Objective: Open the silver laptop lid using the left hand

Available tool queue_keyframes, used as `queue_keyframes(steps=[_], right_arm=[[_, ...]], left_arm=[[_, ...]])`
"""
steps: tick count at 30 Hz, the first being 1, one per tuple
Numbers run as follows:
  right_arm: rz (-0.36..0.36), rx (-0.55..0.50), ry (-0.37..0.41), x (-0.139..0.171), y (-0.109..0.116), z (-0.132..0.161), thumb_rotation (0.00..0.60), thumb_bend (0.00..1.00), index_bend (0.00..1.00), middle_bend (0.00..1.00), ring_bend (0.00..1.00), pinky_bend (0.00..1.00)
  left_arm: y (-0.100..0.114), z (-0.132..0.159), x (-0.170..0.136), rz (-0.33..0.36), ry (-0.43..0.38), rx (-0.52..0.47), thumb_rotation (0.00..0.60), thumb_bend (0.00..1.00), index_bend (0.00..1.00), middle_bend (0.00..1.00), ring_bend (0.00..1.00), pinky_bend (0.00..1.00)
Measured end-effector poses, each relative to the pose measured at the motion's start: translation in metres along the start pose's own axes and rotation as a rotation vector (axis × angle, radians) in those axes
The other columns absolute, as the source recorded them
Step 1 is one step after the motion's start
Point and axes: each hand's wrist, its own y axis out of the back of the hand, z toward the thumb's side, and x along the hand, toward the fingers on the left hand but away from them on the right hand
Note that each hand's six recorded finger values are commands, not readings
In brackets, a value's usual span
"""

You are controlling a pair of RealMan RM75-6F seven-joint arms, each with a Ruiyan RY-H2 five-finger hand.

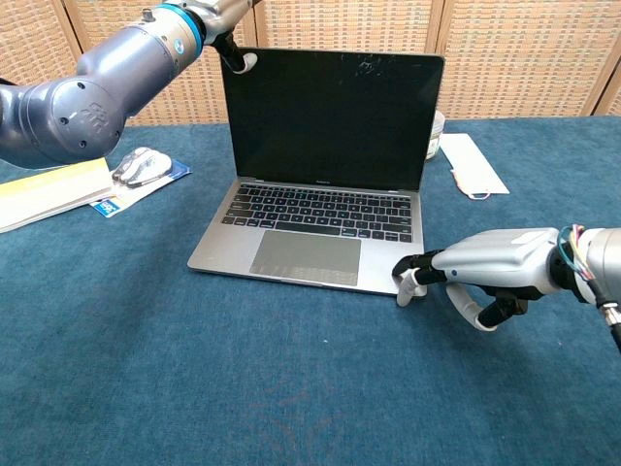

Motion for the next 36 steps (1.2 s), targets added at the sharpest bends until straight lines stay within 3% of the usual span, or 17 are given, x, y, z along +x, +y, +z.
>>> queue_keyframes(steps=[13,20,27,31,33,36], right_arm=[[-0.013,-0.003,0.001,0.004,0.002,0.001,0.6,1.0,0.19,0.1,0.02,0.15],[-0.065,-0.041,0.018,0.012,0.016,0.007,0.6,1.0,0.19,0.1,0.02,0.15],[-0.189,-0.1,0.065,0.042,0.053,0.014,0.6,1.0,0.19,0.1,0.02,0.15],[-0.274,-0.125,0.059,0.064,0.073,0.004,0.6,1.0,0.19,0.1,0.02,0.15],[-0.323,-0.13,0.042,0.077,0.081,-0.005,0.6,1.0,0.19,0.1,0.02,0.15],[-0.399,-0.155,0.013,0.096,0.086,-0.018,0.6,1.0,0.19,0.1,0.02,0.15]], left_arm=[[0.0,-0.008,-0.004,-0.005,0.016,-0.014,0.6,0.44,0.0,0.0,0.0,0.0],[0.014,-0.004,-0.015,0.028,-0.08,-0.038,0.6,0.44,0.0,0.0,0.0,0.0],[0.048,-0.019,-0.039,0.088,-0.174,-0.064,0.6,0.44,0.0,0.0,0.0,0.0],[0.067,-0.036,-0.057,0.111,-0.192,-0.074,0.6,0.35,0.0,0.0,0.0,0.0],[0.074,-0.049,-0.069,0.117,-0.186,-0.082,0.6,0.19,0.0,0.0,0.0,0.0],[0.079,-0.072,-0.091,0.113,-0.157,-0.102,0.6,0.04,0.0,0.0,0.0,0.0]])
